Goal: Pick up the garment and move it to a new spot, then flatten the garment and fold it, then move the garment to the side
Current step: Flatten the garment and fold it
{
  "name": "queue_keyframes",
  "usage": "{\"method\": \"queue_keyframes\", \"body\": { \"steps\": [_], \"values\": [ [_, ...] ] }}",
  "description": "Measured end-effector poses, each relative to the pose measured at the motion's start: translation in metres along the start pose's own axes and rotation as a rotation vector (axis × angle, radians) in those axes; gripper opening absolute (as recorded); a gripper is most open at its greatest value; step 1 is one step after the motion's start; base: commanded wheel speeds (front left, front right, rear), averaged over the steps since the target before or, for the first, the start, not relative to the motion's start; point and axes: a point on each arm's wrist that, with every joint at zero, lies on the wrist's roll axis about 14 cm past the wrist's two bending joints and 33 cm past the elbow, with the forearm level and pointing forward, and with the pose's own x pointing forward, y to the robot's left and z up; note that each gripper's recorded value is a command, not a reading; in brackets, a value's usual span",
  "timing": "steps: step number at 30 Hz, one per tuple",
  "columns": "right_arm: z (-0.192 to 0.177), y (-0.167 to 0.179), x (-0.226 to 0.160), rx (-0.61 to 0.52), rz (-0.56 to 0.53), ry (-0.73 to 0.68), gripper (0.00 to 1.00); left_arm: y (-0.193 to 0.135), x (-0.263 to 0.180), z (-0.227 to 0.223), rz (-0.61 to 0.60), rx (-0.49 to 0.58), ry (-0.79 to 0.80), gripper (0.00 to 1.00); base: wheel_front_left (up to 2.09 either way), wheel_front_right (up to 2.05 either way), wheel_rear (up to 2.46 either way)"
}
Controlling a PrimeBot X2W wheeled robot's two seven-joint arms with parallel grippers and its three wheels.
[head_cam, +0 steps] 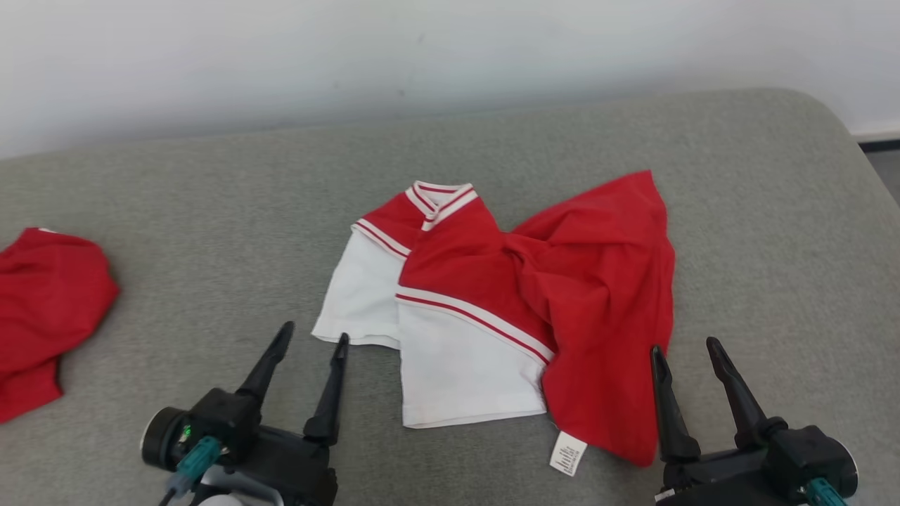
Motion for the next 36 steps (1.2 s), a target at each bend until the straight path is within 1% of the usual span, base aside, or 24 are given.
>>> {"method": "queue_keyframes", "body": {
  "steps": [7, 15, 19, 20, 22, 26, 29, 32, 36],
  "values": [
    [-0.007, -0.018, -0.001, 0.016, -0.058, 0.021, 1.0, -0.034, 0.019, -0.044, -0.132, -0.021, 0.123, 1.0, 0.0, 0.0, 0.0],
    [-0.016, -0.036, -0.006, 0.024, -0.118, 0.052, 1.0, -0.059, 0.013, -0.103, -0.227, -0.047, 0.299, 1.0, 0.0, 0.0, 0.0],
    [-0.018, -0.041, -0.008, 0.024, -0.135, 0.061, 1.0, -0.07, 0.012, -0.116, -0.262, -0.056, 0.339, 1.0, 0.0, 0.0, 0.0],
    [-0.018, -0.042, -0.008, 0.024, -0.136, 0.061, 1.0, -0.072, 0.012, -0.117, -0.27, -0.058, 0.342, 0.71, 0.0, 0.0, 0.0],
    [-0.018, -0.042, -0.007, 0.024, -0.136, 0.06, 1.0, -0.078, 0.011, -0.118, -0.284, -0.065, 0.35, 0.0, 0.0, 0.0, 0.0],
    [-0.017, -0.038, -0.005, 0.027, -0.124, 0.053, 1.0, -0.077, 0.012, -0.109, -0.265, -0.093, 0.328, 0.0, 0.0, 0.0, 0.0],
    [-0.018, -0.034, -0.004, 0.028, -0.111, 0.056, 1.0, -0.069, 0.016, -0.093, -0.232, -0.1, 0.279, 0.0, 0.0, 0.0, 0.0],
    [-0.02, -0.03, -0.001, 0.03, -0.096, 0.06, 1.0, -0.053, 0.019, -0.07, -0.178, -0.102, 0.21, 0.0, 0.0, 0.0, 0.0],
    [-0.024, -0.022, 0.002, 0.031, -0.07, 0.07, 1.0, -0.027, 0.003, -0.055, -0.091, -0.089, 0.167, 0.0, 0.0, 0.0, 0.0]
  ]
}}
